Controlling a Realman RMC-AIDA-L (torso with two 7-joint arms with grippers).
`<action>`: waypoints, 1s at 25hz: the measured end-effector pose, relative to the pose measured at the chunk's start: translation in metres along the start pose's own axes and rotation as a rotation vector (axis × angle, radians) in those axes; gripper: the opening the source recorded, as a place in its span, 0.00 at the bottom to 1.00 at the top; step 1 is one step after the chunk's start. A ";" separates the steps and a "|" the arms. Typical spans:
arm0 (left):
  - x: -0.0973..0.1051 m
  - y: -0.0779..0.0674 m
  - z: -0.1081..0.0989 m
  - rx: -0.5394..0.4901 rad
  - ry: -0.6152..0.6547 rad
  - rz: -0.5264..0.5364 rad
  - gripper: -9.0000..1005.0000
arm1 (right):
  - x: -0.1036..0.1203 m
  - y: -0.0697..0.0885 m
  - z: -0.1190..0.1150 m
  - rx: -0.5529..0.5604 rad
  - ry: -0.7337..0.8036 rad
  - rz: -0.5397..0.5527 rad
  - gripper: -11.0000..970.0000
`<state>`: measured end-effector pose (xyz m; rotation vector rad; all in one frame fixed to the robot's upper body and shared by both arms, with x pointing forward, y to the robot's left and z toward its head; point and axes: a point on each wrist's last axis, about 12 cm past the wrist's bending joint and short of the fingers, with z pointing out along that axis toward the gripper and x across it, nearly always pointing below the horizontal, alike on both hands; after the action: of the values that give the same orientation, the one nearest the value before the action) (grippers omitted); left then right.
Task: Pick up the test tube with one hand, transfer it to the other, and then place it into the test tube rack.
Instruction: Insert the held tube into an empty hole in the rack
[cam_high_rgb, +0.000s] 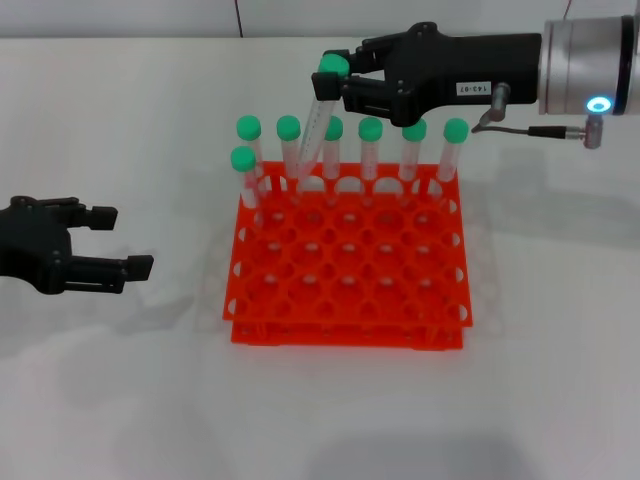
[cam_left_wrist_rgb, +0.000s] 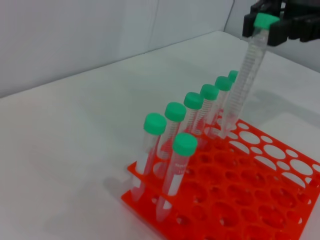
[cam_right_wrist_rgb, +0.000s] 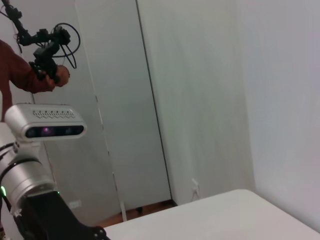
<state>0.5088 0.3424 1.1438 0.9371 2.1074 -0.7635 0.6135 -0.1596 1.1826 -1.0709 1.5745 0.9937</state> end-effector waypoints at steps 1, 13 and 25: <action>0.000 0.000 0.000 0.000 0.000 0.003 0.89 | 0.000 0.000 0.001 0.000 0.003 0.000 0.28; 0.001 0.000 0.003 0.006 0.004 0.022 0.89 | 0.010 0.003 0.020 0.031 0.053 -0.012 0.28; 0.002 -0.001 0.010 0.022 0.003 0.030 0.89 | 0.013 0.005 0.031 0.034 0.061 -0.021 0.28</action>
<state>0.5103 0.3352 1.1364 0.9798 2.0874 -0.7714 0.6142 -0.1315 1.1640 -1.1012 1.6204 0.9253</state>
